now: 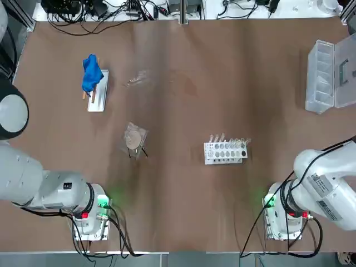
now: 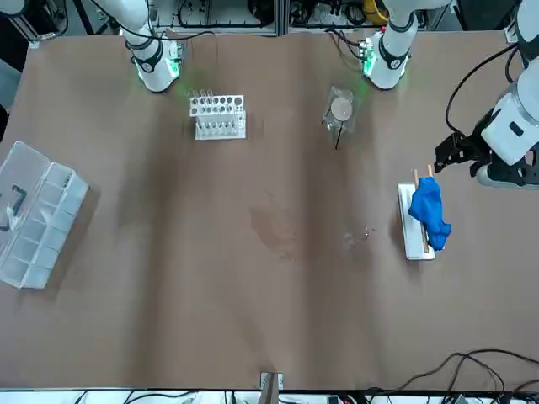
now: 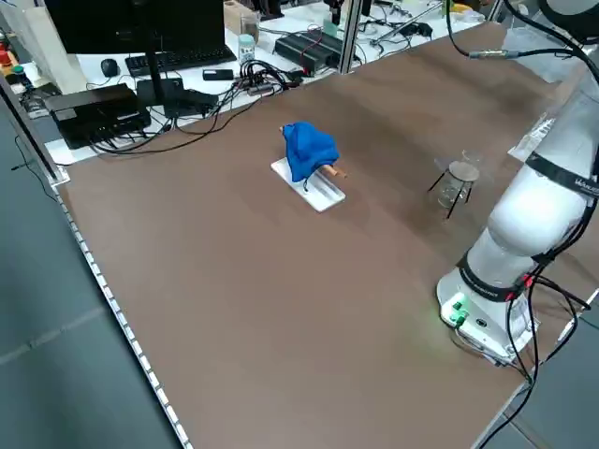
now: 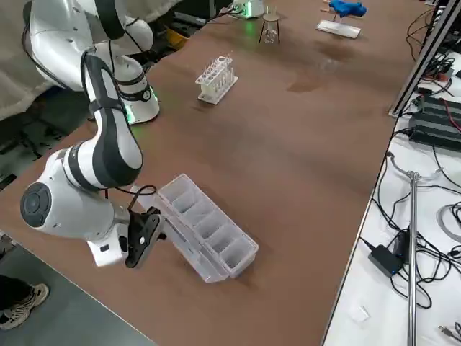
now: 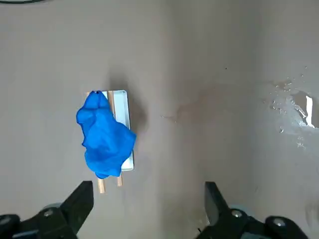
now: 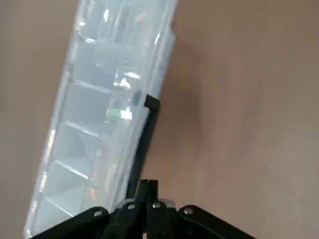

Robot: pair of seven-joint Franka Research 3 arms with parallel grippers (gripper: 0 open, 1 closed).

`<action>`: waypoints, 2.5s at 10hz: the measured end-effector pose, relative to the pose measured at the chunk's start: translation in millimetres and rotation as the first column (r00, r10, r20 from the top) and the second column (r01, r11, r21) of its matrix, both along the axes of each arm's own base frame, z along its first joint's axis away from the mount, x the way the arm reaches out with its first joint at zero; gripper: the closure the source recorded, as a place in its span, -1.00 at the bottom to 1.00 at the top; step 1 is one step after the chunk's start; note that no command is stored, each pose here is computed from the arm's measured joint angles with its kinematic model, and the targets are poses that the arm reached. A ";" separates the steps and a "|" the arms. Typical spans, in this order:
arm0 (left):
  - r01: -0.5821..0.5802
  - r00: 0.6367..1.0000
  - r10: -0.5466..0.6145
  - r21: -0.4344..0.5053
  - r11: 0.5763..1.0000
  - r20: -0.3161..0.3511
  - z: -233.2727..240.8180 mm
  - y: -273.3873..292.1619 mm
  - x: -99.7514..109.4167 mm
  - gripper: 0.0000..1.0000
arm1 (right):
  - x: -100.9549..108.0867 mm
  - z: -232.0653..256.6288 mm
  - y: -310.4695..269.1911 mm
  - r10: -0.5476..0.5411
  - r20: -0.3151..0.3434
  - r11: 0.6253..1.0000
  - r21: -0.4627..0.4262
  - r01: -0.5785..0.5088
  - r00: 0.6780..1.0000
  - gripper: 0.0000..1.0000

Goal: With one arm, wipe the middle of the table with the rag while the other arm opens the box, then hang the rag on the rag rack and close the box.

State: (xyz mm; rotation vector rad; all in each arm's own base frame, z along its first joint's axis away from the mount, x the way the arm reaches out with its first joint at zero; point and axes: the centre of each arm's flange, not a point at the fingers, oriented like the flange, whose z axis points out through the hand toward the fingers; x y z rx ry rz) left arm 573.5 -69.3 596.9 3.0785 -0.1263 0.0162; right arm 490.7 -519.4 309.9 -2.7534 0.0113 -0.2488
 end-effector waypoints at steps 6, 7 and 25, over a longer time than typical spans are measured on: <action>0.000 1.000 0.000 0.000 1.000 -0.001 -0.4 0.0 0.1 -0.96 | 94.7 1.5 108.3 0.113 0.023 0.991 0.072 -0.114 0.993 0.89; 0.000 1.000 0.000 0.000 1.000 -0.001 -0.4 0.0 0.1 -0.96 | 97.4 0.8 111.6 0.115 0.022 0.991 0.071 -0.116 0.993 0.89; -0.001 1.000 0.001 0.000 1.000 -0.005 -2.6 0.4 1.2 -0.97 | 148.1 175.5 256.2 -0.014 -0.143 0.985 -0.173 -0.011 0.990 0.82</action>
